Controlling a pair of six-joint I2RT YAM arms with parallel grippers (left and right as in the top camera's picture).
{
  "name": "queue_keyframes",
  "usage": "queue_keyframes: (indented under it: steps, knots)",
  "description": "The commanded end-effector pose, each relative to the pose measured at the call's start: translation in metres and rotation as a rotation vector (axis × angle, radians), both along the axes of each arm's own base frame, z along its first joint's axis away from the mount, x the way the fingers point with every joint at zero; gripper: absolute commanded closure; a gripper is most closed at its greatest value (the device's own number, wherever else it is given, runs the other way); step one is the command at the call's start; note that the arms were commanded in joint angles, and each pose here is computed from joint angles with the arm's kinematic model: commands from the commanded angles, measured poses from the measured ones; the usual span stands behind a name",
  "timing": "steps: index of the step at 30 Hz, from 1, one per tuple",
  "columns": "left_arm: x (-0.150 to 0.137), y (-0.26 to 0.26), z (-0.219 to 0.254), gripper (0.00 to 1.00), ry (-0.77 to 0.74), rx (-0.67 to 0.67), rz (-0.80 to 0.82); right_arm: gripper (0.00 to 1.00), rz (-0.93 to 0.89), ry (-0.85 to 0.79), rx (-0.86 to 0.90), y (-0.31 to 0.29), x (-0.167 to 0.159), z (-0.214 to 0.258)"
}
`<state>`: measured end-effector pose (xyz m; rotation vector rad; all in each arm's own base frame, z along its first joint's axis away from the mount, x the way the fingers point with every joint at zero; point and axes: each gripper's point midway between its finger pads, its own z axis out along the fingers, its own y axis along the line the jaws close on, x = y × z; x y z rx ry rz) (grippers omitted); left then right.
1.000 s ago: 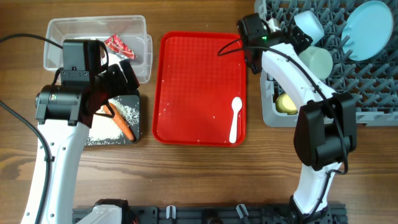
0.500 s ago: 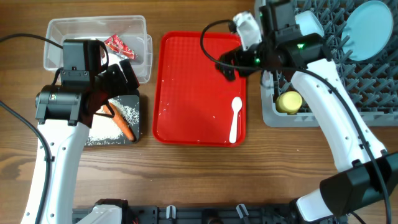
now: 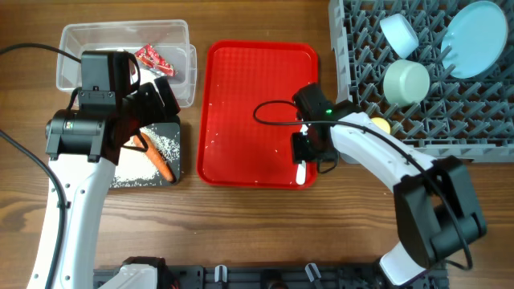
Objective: Sort waste into correct bins and load items into the dishwasher rack
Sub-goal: 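Reach the right gripper to the white spoon and grasp it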
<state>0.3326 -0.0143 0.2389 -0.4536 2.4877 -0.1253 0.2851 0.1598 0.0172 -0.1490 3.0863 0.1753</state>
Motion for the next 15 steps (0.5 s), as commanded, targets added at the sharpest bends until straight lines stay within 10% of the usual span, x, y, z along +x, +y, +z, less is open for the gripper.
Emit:
queue_keyframes:
  steps: [1, 15]
  knots:
    - [0.002, 0.003, 0.003, 0.0, -0.009, 0.002, 0.018, 0.46, -0.016, 0.023, -0.04, -0.004, -0.002, -0.016]
    - [0.002, 0.003, 0.003, 0.0, -0.009, 0.002, 0.018, 0.96, -0.031, 0.109, -0.113, -0.012, -0.008, -0.062]
